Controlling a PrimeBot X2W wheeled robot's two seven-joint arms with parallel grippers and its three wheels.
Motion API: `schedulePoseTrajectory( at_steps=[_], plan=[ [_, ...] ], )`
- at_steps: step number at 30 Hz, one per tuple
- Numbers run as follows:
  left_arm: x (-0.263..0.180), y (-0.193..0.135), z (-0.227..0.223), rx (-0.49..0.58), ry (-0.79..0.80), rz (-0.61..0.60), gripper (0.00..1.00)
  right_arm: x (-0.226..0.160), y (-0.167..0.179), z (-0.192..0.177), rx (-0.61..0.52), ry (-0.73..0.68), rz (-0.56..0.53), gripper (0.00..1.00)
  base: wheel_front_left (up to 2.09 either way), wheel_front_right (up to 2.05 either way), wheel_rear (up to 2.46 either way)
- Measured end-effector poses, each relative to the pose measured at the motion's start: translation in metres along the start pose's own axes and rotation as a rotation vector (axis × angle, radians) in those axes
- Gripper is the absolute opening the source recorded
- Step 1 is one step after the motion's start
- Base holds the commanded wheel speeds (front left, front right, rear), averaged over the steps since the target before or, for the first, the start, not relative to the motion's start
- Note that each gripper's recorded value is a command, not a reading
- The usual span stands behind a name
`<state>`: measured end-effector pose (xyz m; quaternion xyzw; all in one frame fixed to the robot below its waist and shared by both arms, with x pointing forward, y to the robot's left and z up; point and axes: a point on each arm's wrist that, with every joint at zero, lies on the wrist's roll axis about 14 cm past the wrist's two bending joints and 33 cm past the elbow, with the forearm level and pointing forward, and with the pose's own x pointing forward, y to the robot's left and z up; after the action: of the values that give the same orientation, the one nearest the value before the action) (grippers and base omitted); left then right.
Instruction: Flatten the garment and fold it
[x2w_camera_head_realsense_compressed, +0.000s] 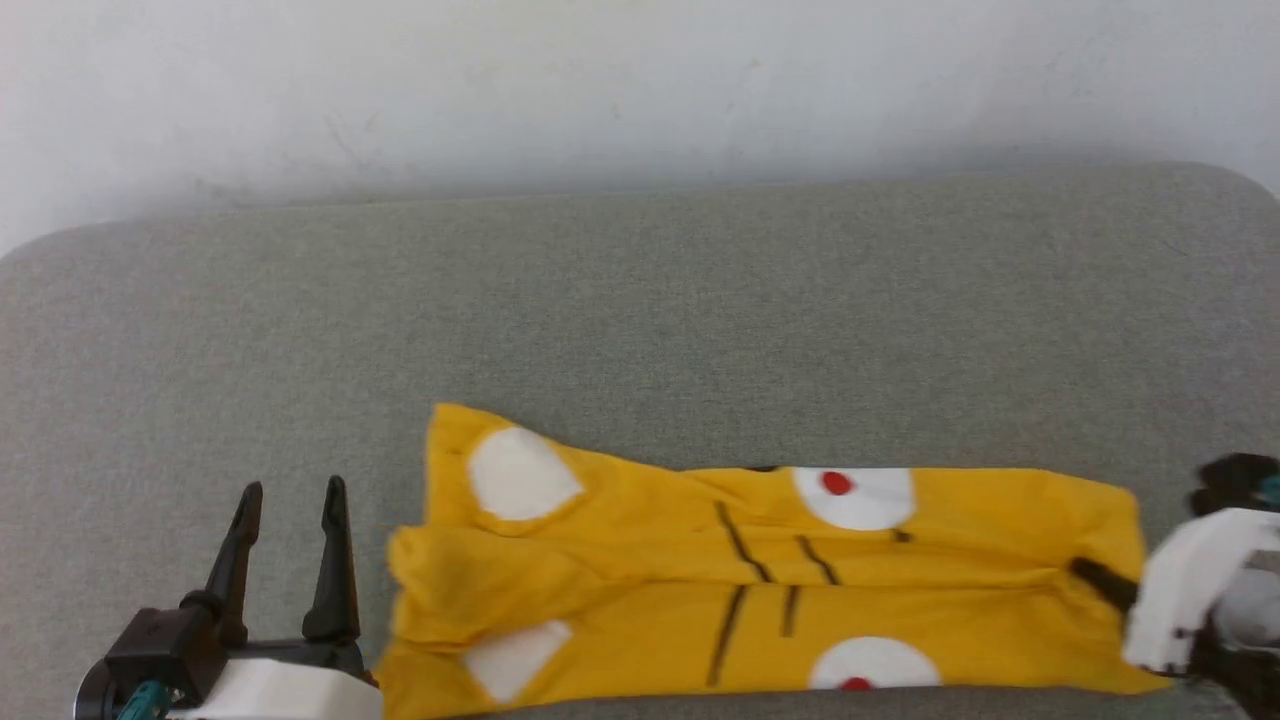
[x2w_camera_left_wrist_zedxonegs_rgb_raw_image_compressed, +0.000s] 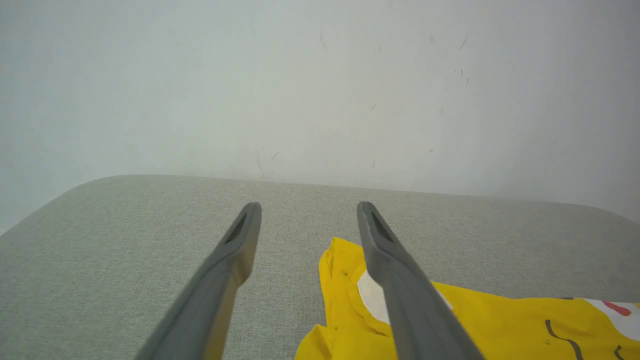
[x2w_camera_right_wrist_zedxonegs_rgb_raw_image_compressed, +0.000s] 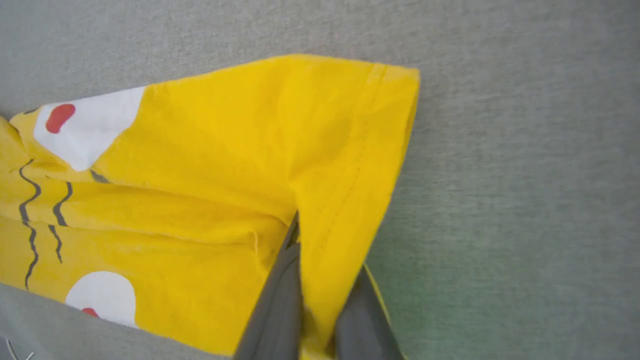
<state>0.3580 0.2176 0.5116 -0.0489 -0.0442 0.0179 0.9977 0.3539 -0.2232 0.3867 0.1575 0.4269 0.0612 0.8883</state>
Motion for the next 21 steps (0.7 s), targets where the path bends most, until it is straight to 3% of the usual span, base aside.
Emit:
schedulePoseTrajectory(
  at_steps=[7, 10, 13, 18, 21],
  plan=[
    [-0.001, -0.003, -0.001, -0.007, 0.0, -0.004, 1.0, -0.034, -0.063, 0.023, 0.075, -0.115, -0.16, 0.0, 0.0, 0.0, 0.0],
    [-0.003, -0.004, -0.003, -0.01, 0.008, -0.007, 1.0, -0.038, -0.063, 0.027, 0.158, -0.139, -0.138, 0.0, 0.0, 0.0, 0.0],
    [-0.006, -0.004, -0.005, -0.016, 0.016, -0.005, 1.0, -0.031, -0.034, 0.021, 0.298, -0.116, -0.005, 0.0, 0.0, 0.0, 0.0],
    [-0.009, -0.005, -0.006, -0.026, 0.016, -0.003, 1.0, -0.024, 0.059, 0.027, 0.512, -0.058, 0.394, 0.0, 0.0, 0.0, 0.0],
    [-0.011, -0.004, -0.006, -0.029, 0.017, -0.002, 1.0, -0.029, 0.108, 0.036, 0.558, -0.022, 0.6, 0.0, 0.0, 0.0, 0.0]
  ],
)
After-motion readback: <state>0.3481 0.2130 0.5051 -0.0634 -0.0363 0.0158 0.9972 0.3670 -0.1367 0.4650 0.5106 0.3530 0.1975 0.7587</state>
